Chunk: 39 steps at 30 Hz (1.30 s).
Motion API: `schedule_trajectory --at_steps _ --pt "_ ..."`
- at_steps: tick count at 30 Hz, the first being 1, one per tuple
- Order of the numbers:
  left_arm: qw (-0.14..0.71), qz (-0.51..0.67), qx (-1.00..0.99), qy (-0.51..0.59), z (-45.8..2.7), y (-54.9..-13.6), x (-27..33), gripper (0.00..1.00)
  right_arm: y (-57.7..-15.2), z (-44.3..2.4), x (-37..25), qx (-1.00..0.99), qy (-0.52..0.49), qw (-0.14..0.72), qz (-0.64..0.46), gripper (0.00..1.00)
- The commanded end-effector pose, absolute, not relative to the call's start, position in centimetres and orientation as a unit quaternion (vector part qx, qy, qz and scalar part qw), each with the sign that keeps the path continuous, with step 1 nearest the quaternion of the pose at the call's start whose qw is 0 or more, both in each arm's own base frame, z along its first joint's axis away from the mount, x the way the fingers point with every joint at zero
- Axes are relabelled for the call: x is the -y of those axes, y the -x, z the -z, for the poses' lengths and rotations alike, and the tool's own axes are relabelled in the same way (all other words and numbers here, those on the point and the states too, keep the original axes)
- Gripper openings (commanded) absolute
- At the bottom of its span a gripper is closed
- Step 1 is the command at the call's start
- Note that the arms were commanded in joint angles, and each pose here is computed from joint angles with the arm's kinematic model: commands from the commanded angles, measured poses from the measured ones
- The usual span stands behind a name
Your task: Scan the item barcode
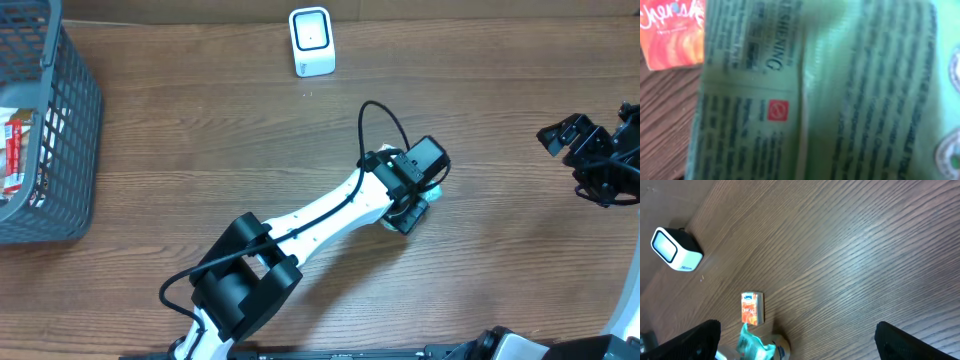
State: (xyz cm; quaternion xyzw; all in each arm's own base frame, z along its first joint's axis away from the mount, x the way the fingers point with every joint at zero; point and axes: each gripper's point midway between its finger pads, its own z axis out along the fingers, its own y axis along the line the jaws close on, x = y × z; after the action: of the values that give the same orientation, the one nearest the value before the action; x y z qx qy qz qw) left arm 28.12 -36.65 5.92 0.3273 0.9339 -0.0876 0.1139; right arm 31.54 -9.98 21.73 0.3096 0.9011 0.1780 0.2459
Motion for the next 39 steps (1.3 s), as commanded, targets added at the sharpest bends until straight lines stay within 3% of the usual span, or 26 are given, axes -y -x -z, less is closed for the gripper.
schedule_trajectory --at_steps 1,2,4,18,28,32,39 --pt "0.123 0.091 -0.934 -0.321 -6.3 -28.6 36.8 0.84 -31.9 -22.5 10.3 -0.898 -0.311 0.257 -0.176 1.00" --pt "0.123 0.091 -0.934 -0.321 -6.3 -28.6 36.8 0.94 -31.9 -22.5 10.3 -0.898 -0.311 0.257 -0.176 1.00" --pt "0.122 0.091 -0.935 -0.321 -6.2 -28.5 36.7 1.00 -31.9 -22.5 10.3 -0.898 -0.311 0.257 -0.176 1.00" --pt "0.171 0.123 -0.924 -0.318 -11.7 -29.0 37.3 0.92 -31.9 -22.5 10.3 -0.898 -0.311 0.257 -0.176 1.00" --pt "0.182 0.114 -0.926 -0.311 -11.8 -30.0 36.9 0.56 -31.9 -22.5 10.3 -0.898 -0.311 0.257 -0.176 1.00" --pt "0.182 0.105 -0.932 -0.296 -11.9 -31.0 35.6 0.50 -31.9 -22.5 10.3 -0.898 -0.311 0.257 -0.176 1.00" --pt "0.175 0.097 -0.944 -0.262 -12.6 -32.4 32.8 0.50 -31.9 -22.5 10.3 -0.898 -0.311 0.257 -0.176 1.00"
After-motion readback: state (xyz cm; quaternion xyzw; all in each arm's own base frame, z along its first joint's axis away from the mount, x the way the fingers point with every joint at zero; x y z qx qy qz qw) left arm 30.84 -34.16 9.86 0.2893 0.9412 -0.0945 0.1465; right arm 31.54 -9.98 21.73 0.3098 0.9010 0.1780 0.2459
